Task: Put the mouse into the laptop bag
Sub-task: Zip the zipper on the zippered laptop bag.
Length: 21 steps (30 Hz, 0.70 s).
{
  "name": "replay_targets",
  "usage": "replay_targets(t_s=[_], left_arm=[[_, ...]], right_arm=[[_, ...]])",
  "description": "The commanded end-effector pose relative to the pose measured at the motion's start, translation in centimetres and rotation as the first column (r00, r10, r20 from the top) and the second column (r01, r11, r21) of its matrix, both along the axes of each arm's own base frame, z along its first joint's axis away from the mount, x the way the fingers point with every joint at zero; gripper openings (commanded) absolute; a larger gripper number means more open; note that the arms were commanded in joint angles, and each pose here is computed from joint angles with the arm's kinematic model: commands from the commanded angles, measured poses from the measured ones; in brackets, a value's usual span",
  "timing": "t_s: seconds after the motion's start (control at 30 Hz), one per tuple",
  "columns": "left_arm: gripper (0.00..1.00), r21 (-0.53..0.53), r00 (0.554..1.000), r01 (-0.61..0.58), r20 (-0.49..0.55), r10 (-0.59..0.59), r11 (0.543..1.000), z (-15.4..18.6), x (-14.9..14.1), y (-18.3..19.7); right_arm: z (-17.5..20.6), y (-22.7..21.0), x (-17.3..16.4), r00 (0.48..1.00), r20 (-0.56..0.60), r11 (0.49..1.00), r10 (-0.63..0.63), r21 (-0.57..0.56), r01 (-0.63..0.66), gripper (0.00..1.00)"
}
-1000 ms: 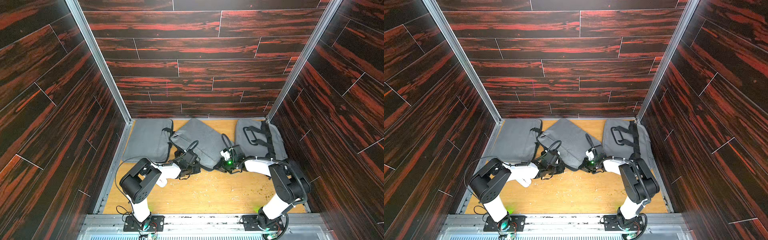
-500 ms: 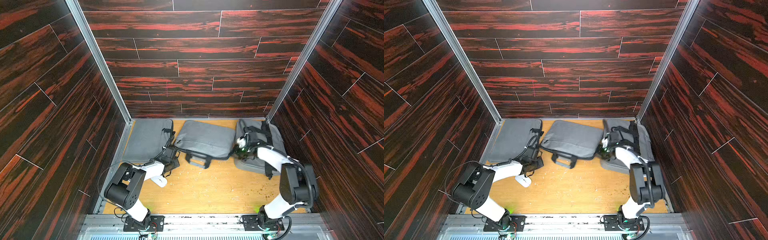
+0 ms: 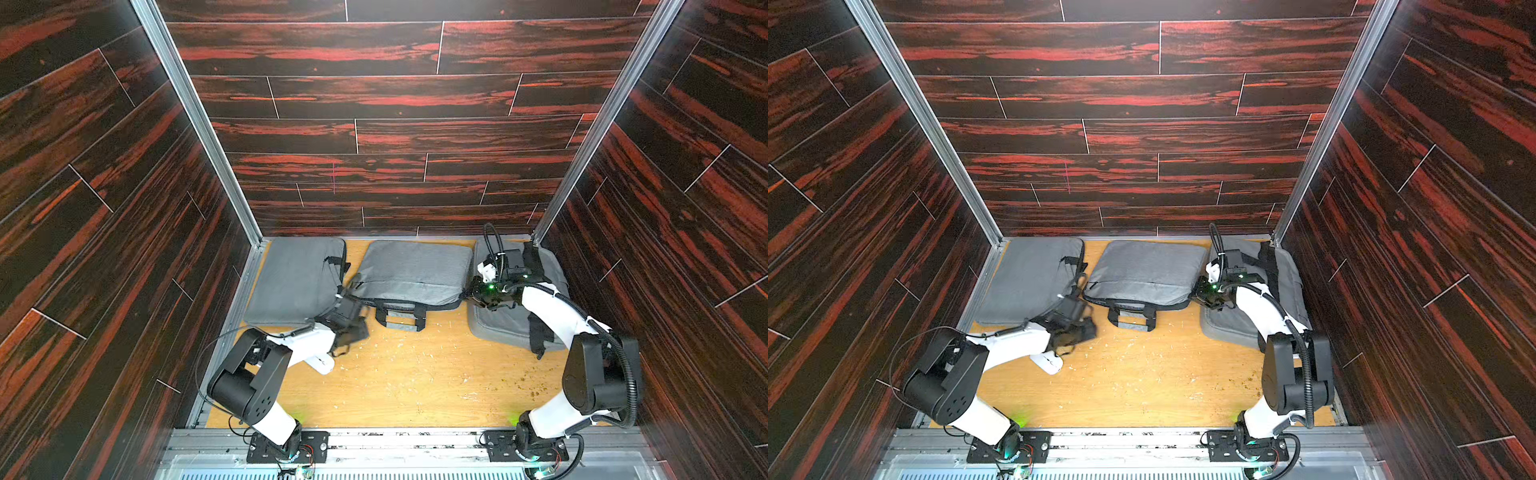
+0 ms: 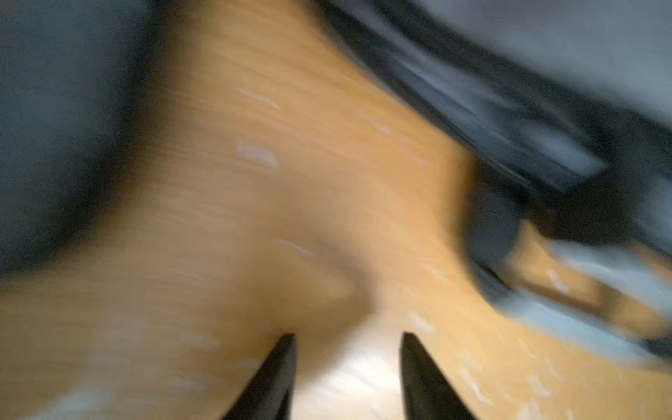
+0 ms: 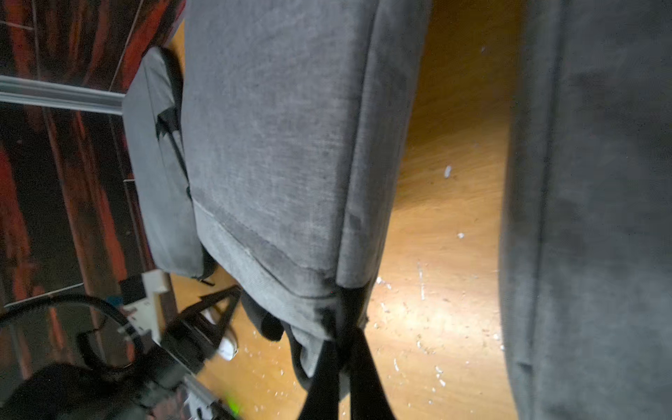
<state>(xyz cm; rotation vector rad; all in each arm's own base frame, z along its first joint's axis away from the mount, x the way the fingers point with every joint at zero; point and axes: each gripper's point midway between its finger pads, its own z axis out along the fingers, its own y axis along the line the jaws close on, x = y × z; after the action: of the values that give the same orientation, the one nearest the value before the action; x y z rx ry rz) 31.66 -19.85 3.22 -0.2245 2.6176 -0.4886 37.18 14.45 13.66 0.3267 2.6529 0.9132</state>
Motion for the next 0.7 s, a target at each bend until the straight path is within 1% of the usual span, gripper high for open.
replay_targets(t_s=[0.0,0.07,0.17,0.27,0.33,0.47,0.53,0.67], left_arm=[[0.56,-0.097,0.988,0.144,0.066,-0.138,0.985,3.5,-0.6,-6.0],[0.57,-0.141,0.978,0.205,0.077,-0.195,0.969,4.1,-1.1,-8.9],[0.58,-0.18,0.968,0.246,0.089,-0.234,0.952,4.7,-1.5,-11.8],[0.64,-0.216,0.958,0.284,0.112,-0.265,0.934,5.4,-1.9,-14.0],[0.66,-0.208,0.957,0.286,0.112,-0.268,0.935,5.3,-1.7,-14.6],[0.7,-0.206,0.954,0.289,0.141,-0.264,0.935,6.2,-0.4,-15.6],[0.71,-0.177,0.96,0.268,0.128,-0.248,0.947,5.4,0.2,-15.6],[0.71,-0.148,0.963,0.248,0.145,-0.227,0.957,5.4,1.3,-15.6]], right_arm=[[5.3,1.6,1.2,0.99,0.136,0.995,0.039,0.087,-0.051,0.0],[5.4,1.8,1.3,0.99,0.136,0.994,0.042,0.091,-0.055,0.0],[5.4,2.2,1.3,0.989,0.136,0.994,0.051,0.094,-0.064,0.0],[5.4,2.8,1.2,0.989,0.136,0.992,0.065,0.098,-0.079,0.0],[5.5,3.1,1.1,0.988,0.139,0.991,0.074,0.098,-0.088,0.0],[5.3,3.2,0.8,0.987,0.137,0.991,0.08,0.098,-0.094,0.0],[5.3,3.2,0.7,0.987,0.14,0.99,0.082,0.099,-0.096,0.0],[5.3,3.2,0.4,0.986,0.144,0.989,0.082,0.107,-0.098,0.0]])
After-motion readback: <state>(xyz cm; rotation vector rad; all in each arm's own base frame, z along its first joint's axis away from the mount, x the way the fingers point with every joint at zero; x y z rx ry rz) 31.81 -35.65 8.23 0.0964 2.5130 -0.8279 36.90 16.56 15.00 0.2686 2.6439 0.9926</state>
